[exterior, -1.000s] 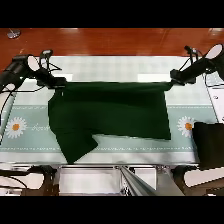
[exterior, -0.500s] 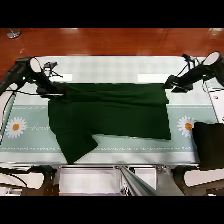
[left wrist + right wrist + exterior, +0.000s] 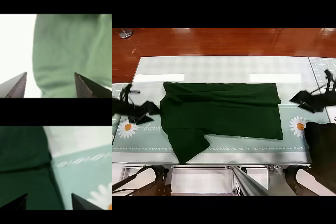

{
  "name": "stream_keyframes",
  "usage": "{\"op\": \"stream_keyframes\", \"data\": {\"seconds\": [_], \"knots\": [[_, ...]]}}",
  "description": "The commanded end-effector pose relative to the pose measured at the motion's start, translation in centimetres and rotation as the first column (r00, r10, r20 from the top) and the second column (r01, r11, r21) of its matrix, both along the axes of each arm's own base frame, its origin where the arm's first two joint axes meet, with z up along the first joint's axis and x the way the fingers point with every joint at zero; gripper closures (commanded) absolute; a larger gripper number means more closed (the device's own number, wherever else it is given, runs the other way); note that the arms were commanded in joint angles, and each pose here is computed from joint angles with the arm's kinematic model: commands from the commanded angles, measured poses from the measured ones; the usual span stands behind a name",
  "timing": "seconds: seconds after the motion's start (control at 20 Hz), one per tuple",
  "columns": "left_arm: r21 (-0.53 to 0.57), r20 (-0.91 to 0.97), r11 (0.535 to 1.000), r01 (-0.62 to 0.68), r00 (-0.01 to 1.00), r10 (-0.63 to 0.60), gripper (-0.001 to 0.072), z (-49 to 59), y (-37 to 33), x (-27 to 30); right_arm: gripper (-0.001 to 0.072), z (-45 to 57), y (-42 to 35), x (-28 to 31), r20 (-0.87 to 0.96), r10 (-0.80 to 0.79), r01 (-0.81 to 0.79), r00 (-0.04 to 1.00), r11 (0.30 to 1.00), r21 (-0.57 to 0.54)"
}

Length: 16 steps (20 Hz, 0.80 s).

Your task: Fold the shirts.

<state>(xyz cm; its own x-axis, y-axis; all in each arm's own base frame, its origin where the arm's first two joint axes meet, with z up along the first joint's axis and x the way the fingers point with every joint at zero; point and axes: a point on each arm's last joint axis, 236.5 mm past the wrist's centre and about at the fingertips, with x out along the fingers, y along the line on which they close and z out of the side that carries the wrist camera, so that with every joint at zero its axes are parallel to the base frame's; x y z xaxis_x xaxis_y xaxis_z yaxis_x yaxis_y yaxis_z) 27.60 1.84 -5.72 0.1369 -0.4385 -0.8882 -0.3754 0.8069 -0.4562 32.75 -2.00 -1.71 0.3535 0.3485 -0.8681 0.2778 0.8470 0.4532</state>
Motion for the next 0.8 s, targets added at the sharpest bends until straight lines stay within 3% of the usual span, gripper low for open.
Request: {"op": "stream_keyframes", "data": {"seconds": [0.0,0.2,0.45,0.5,0.55,0.6,0.75], "knots": [[-0.176,-0.033,0.973,-0.148,0.989,0.144,0.0007,-2.3,-1.9,-4.5,0.0088,-1.4,4.1,-3.0,0.099,-0.051,0.037,0.994,0.990,0.139],[-0.192,-0.077,0.967,-0.169,0.985,0.157,0.0008,-4.6,-4.0,-6.0,0.0088,-2.1,5.6,-4.5,0.076,-0.033,0.018,0.997,0.983,0.183],[-0.202,-0.070,0.979,-0.023,0.998,0.009,0.0013,-6.0,-8.4,-7.5,0.0088,-0.8,5.4,-3.5,0.103,-0.077,0.052,0.992,0.972,0.229],[-0.216,-0.068,0.976,0.033,0.996,-0.049,0.0074,-5.7,-9.3,-8.1,0.0088,-0.7,4.1,-3.8,0.091,-0.079,0.060,0.993,0.978,0.202],[-0.227,-0.069,0.972,0.062,0.994,-0.080,0.0398,-5.5,-9.8,-8.4,0.0088,-1.1,2.1,-4.8,0.039,-0.098,0.091,0.994,0.984,0.155],[-0.240,-0.050,0.966,0.091,0.993,-0.106,0.0677,-5.3,-10.1,-8.4,0.0088,-1.9,0.0,-6.6,-0.039,-0.127,0.130,0.991,0.986,0.105],[-0.253,-0.023,0.963,0.095,0.994,-0.104,0.0683,-4.7,-10.3,-7.7,0.0088,-5.2,-1.4,-13.4,-0.321,-0.150,0.160,0.935,0.987,0.007]]}}
